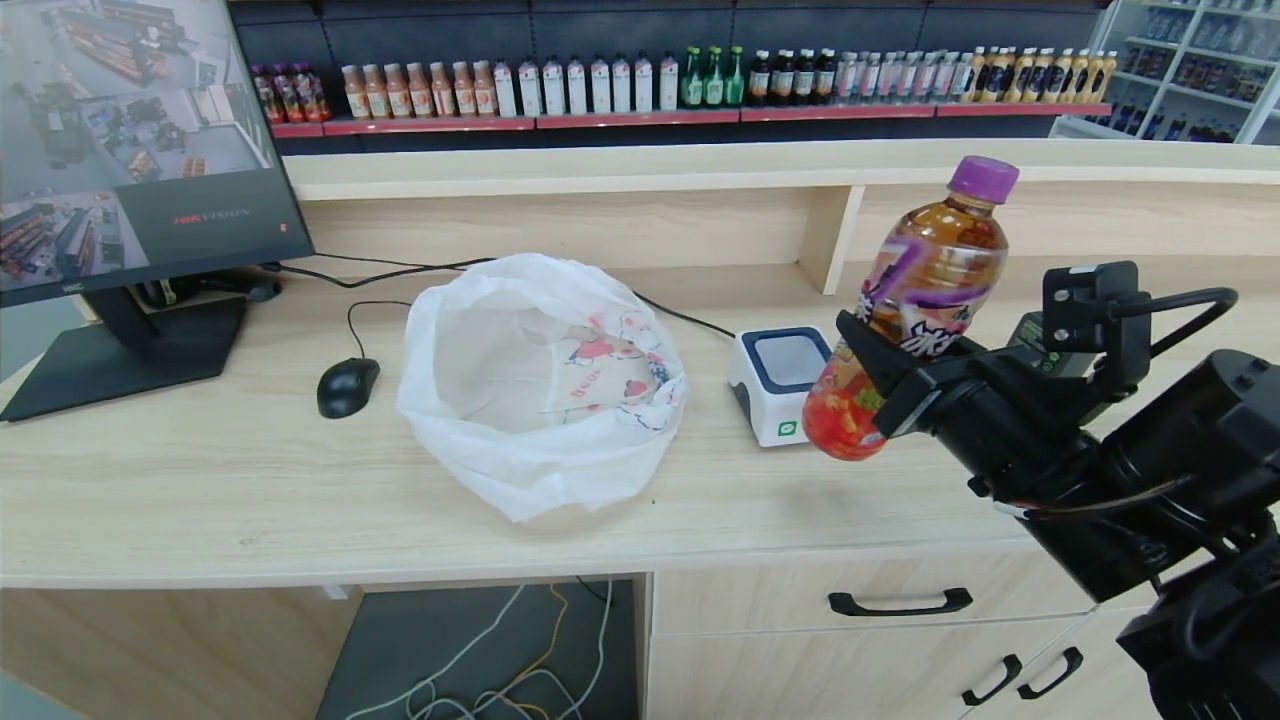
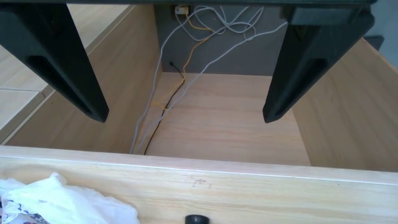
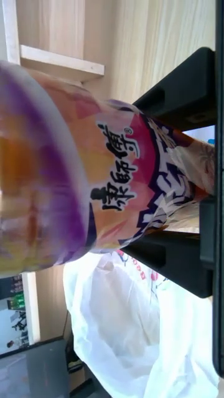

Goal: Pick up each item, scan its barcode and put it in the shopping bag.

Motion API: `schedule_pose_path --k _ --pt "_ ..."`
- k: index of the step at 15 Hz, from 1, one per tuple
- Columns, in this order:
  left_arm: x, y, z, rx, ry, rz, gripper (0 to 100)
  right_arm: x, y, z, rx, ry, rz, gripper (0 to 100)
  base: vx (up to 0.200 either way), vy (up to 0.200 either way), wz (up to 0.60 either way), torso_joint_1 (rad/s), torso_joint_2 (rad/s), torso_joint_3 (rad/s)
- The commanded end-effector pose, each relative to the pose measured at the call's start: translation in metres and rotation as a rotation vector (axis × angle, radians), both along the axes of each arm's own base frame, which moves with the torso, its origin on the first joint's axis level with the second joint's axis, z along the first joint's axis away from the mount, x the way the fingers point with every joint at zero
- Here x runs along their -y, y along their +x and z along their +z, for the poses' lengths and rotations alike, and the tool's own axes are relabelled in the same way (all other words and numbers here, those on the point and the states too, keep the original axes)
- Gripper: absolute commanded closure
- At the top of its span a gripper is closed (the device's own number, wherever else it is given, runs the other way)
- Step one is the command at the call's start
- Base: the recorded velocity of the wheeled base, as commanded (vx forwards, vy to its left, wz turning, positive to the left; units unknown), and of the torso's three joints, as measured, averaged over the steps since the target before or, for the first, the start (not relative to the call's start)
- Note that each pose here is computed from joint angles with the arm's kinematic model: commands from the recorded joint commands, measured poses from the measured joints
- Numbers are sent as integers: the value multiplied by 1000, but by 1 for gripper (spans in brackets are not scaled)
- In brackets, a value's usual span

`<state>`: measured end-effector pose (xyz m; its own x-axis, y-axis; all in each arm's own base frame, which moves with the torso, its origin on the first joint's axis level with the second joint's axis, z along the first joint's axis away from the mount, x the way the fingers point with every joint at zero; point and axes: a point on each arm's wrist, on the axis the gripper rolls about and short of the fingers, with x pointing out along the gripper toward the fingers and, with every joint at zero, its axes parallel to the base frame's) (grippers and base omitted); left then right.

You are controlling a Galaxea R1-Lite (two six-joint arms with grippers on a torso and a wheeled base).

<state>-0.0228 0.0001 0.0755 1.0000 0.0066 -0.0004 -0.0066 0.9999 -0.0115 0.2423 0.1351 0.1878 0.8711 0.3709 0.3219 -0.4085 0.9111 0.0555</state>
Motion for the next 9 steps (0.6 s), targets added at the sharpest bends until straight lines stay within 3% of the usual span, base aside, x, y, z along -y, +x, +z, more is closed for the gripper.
schedule_pose_path --k 1,4,9 --pt "0 0 0 0 -1 1 0 -3 4 2 6 22 5 100 0 0 0 0 0 0" --pt "0 0 0 0 -1 1 0 -9 10 17 36 99 41 100 0 0 0 0 0 0" --pt "0 0 0 0 -1 1 0 -29 36 32 -70 312 115 100 0 0 0 0 0 0"
